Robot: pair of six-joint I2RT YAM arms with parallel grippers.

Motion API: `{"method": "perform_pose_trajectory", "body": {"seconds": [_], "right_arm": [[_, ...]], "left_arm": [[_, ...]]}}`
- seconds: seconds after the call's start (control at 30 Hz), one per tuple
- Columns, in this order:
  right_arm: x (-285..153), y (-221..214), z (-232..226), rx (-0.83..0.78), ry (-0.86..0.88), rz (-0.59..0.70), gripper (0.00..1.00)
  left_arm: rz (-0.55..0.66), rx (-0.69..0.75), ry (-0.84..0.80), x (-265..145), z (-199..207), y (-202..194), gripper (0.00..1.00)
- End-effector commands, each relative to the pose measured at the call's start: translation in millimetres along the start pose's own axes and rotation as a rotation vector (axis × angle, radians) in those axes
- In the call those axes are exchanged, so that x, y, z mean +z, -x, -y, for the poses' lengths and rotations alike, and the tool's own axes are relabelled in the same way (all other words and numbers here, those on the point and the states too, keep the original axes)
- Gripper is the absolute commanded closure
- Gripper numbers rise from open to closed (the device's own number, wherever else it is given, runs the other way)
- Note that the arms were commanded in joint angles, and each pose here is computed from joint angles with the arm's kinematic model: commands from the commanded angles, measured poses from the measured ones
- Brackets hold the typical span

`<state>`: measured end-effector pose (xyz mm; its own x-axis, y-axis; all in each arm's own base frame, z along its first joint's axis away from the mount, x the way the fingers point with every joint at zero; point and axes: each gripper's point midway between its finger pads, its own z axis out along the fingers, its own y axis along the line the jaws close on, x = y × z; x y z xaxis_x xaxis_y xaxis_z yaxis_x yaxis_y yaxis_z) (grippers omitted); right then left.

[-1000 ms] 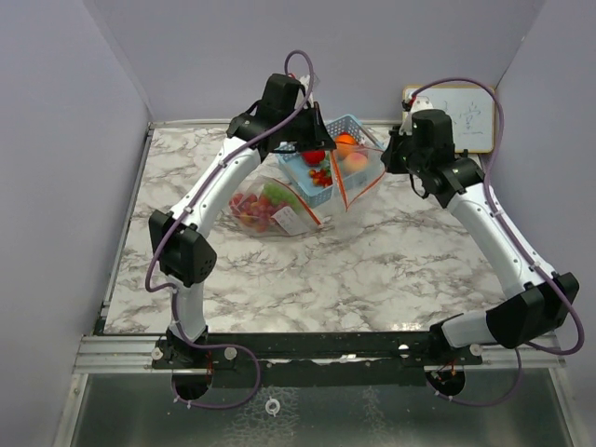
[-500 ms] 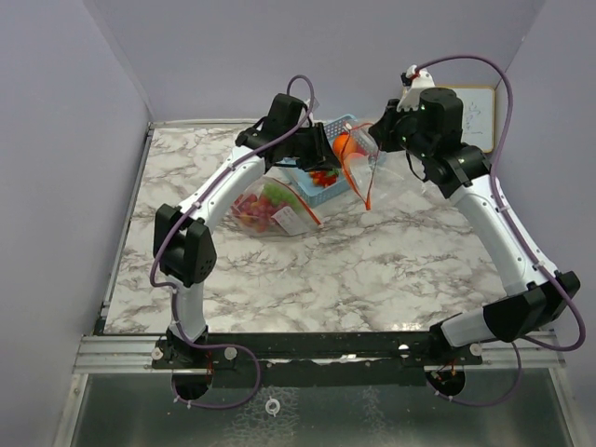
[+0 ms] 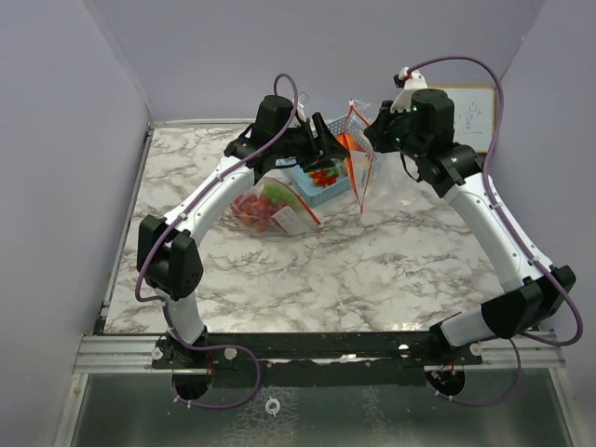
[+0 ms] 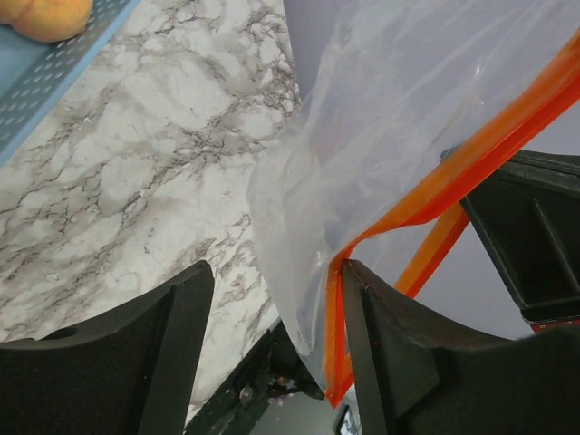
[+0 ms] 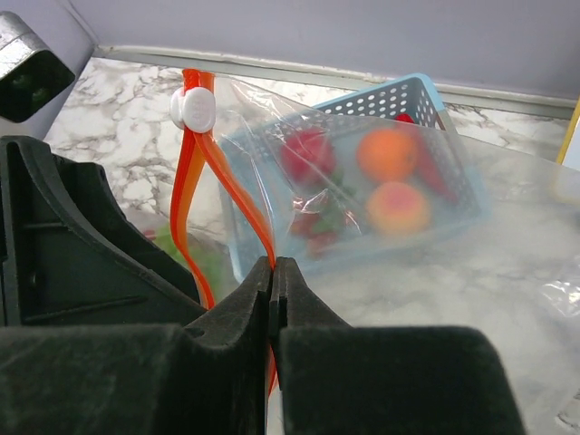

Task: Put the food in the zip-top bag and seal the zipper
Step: Open the zipper of the food storage bag.

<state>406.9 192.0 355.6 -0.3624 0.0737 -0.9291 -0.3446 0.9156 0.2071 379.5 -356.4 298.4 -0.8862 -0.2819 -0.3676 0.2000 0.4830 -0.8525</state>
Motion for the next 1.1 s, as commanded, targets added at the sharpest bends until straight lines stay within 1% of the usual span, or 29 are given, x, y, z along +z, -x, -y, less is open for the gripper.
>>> {"method": "perform_pose_trajectory", "body": {"seconds": [0.0,0.13,0.3,0.47,0.5,0.63,0.73,0.77,0.8,0.83,0.87,0.97,1.07], "right_arm": [[9,-2,-2,-0.013,-0.008,0.016,0.98],[12,-5,-3,-0.019,-0.011,0.008,0.98],[13,-8,0,-0.027,-0.030,0.005,0.98],[12,-4,-2,-0.027,-0.022,0.015,0.98],[11,-3,-2,-0.025,-0.021,0.017,0.98],[10,0,-5,-0.018,-0.008,0.023,0.98],[9,3,-9,-0.006,0.007,0.029,0.98],[9,4,-11,-0.002,0.012,0.031,0.98],[8,5,-12,-0.001,0.015,0.035,0.98],[8,6,-12,-0.002,0.013,0.036,0.98],[7,8,-11,-0.005,0.005,0.037,0.98],[-2,18,1,-0.026,-0.066,0.052,0.98],[-14,28,15,-0.057,-0.150,0.066,0.98]], "left_arm": [[0.030,-0.005,-0.111,-12,32,4,0.37],[0.041,-0.005,-0.132,-14,38,7,0.34],[0.058,0.004,-0.160,-18,48,11,0.34],[0.041,-0.011,-0.142,-9,38,9,0.35],[0.038,-0.013,-0.137,-7,36,8,0.38],[0.028,-0.011,-0.097,4,19,3,0.61],[-0.001,-0.014,-0.067,17,5,-5,0.69],[-0.013,-0.017,-0.059,21,1,-8,0.74],[-0.023,-0.017,-0.057,25,-2,-10,0.82],[-0.032,-0.016,-0.055,28,-4,-11,0.94],[-0.038,-0.012,-0.048,31,-6,-10,1.00],[-0.004,0.049,0.040,22,-15,6,1.00],[0.055,0.105,0.223,-11,-43,36,1.00]]}}
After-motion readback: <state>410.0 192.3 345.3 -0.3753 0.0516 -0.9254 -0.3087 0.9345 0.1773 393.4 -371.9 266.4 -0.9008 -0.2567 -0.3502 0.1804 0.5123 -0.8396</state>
